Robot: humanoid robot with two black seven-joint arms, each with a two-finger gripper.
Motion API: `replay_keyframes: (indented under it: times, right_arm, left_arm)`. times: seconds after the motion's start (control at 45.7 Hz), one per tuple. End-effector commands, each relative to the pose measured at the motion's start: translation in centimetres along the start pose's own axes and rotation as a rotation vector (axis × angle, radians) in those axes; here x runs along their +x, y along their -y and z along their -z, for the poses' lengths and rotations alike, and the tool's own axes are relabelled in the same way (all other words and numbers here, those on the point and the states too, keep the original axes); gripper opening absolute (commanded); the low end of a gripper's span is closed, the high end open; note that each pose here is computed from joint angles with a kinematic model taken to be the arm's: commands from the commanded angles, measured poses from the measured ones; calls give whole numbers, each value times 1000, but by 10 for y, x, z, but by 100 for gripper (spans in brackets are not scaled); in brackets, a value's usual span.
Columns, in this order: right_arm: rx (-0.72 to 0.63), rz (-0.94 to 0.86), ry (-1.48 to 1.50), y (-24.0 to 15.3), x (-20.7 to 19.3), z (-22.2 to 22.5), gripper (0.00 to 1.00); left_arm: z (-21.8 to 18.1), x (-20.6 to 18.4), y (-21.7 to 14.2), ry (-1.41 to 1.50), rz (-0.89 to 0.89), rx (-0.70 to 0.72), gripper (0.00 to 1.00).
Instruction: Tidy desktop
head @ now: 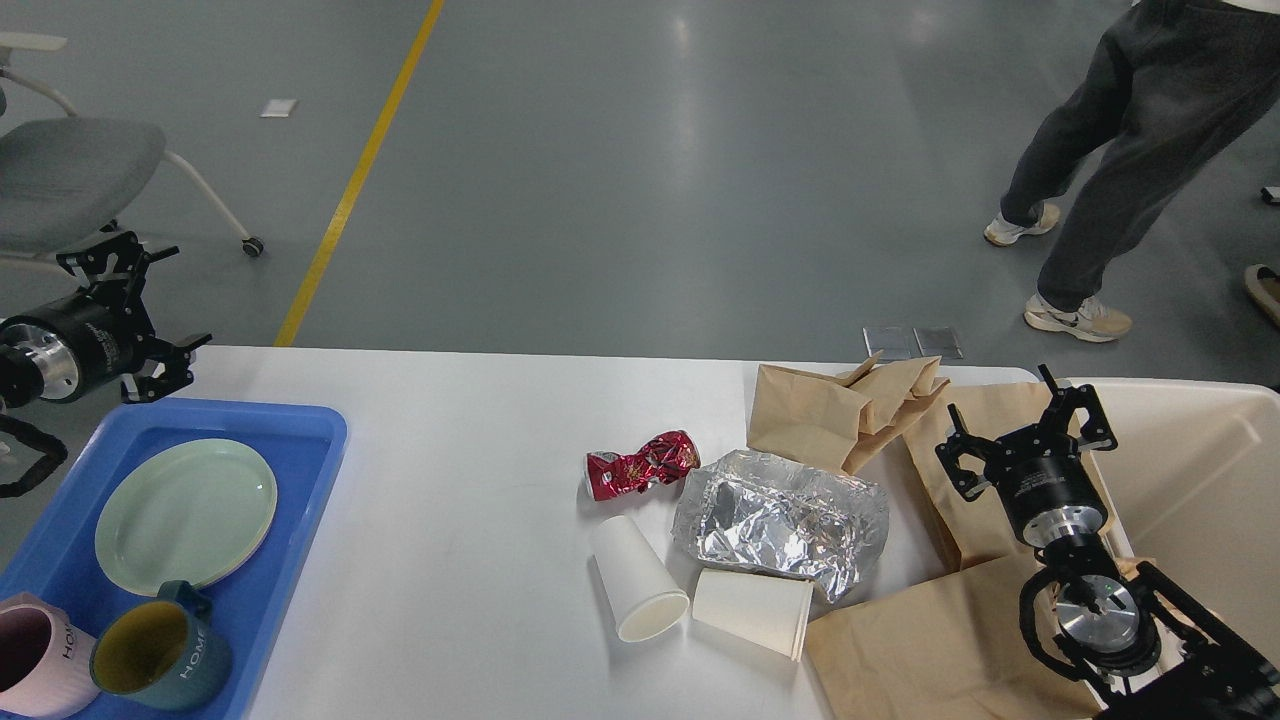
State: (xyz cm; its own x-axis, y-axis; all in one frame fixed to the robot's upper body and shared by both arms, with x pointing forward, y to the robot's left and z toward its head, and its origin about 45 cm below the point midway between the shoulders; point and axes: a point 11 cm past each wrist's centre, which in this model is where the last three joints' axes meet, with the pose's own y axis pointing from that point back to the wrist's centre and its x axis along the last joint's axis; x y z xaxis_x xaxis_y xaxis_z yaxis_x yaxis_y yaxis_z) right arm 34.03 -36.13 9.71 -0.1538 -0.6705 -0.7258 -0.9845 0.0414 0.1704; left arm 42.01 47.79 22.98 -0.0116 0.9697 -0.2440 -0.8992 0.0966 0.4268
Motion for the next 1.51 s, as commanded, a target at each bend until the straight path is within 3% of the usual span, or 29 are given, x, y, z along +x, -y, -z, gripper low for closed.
replay_keyframes:
  times: [0.0, 0.219, 0.525, 1.182, 1.488]
  right_arm:
    - [0, 0, 0, 0, 0, 0, 100]
    - [0, 0, 0, 0, 0, 0, 100]
    - [0, 2, 1, 0, -1, 0, 100]
    - [0, 1, 2, 0, 0, 0, 100]
    - [0, 1, 2, 0, 0, 0, 100]
  left_arm:
    - [2, -10, 6, -206, 49, -122, 96]
    - [42, -50, -5, -391, 198, -202, 96]
    - [91, -63, -28, -606, 201, -392, 96]
    - [93, -63, -19, -692, 197, -458, 96]
    - [108, -94, 0, -785, 245, -448, 96]
